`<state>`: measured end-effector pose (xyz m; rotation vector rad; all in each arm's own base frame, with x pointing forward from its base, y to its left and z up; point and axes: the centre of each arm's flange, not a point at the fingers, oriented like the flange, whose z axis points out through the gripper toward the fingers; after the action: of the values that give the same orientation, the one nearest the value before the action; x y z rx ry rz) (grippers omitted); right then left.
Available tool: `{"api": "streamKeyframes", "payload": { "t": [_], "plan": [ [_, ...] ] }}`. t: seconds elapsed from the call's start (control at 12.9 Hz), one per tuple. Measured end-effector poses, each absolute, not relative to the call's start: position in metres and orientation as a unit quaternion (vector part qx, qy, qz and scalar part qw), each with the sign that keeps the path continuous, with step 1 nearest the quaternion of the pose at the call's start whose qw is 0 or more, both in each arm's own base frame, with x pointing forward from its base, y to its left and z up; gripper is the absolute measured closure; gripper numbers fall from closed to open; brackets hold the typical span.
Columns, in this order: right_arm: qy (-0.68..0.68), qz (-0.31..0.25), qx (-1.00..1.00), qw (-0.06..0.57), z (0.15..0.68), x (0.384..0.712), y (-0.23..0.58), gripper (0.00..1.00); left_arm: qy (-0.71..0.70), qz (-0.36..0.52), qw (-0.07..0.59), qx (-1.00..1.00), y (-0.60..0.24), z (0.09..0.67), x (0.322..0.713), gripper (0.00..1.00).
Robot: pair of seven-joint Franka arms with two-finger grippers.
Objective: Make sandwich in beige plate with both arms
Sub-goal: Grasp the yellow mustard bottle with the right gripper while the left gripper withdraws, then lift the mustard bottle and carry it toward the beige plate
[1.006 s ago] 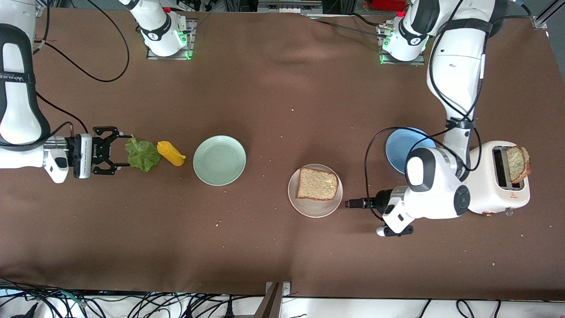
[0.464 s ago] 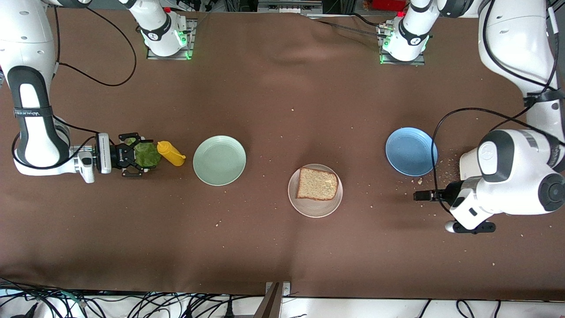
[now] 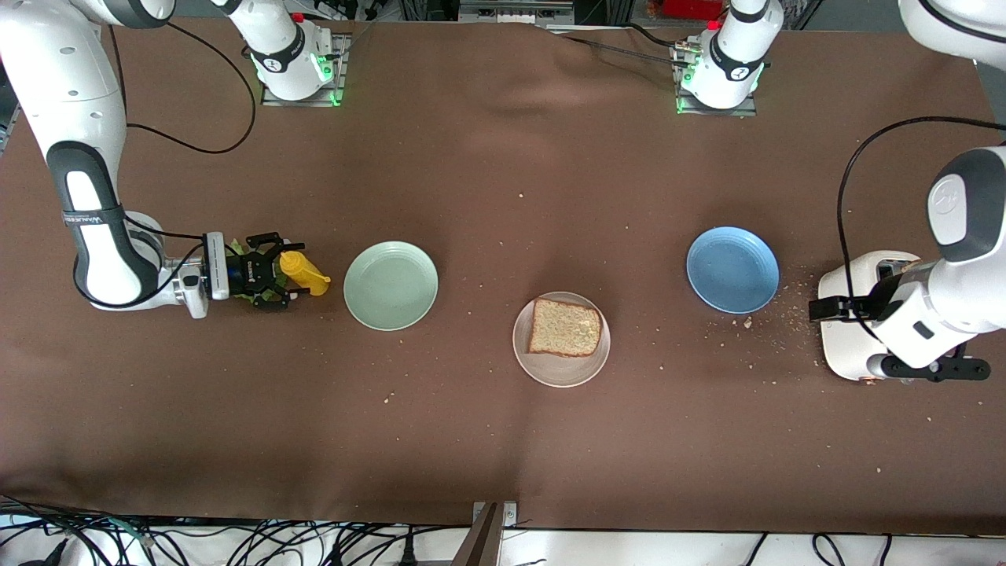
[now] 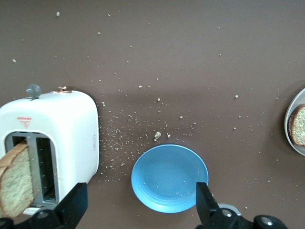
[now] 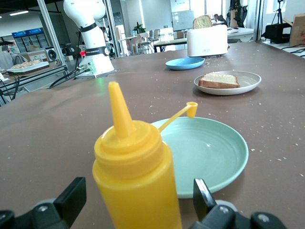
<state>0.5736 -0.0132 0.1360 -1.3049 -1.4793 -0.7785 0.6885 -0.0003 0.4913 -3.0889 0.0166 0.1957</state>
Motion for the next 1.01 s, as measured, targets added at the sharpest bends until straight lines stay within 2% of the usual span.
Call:
{"api": "streamKeyframes", "payload": {
  "t": [0.08, 0.31, 0.39, 0.62, 0.77, 1.01],
  "plan": [
    [-0.608, -0.321, -0.536, 0.490, 0.133, 0.572, -0.013, 0.10, 0.003, 0.057, 0.032, -0.998, 0.005, 0.505, 0.684, 0.00],
    [-0.607, -0.322, -0.534, 0.493, 0.133, 0.572, -0.013, 0.48, -0.007, 0.056, 0.035, -0.998, 0.020, 0.511, 0.680, 0.00],
    [-0.606, -0.321, -0.535, 0.494, 0.134, 0.573, -0.013, 0.57, -0.007, 0.060, 0.035, -0.998, 0.020, 0.508, 0.680, 0.00],
    [-0.589, -0.298, -0.559, 0.502, 0.149, 0.588, -0.006, 0.68, -0.005, 0.064, 0.034, -0.997, 0.018, 0.503, 0.680, 0.00],
    [-0.578, -0.260, -0.586, 0.504, 0.178, 0.614, 0.017, 0.74, -0.005, 0.065, 0.034, -0.997, 0.018, 0.502, 0.680, 0.00],
    [-0.580, -0.187, -0.636, 0.474, 0.221, 0.648, 0.075, 0.90, -0.004, 0.066, 0.033, -0.997, 0.017, 0.501, 0.680, 0.00]
  ]
}}
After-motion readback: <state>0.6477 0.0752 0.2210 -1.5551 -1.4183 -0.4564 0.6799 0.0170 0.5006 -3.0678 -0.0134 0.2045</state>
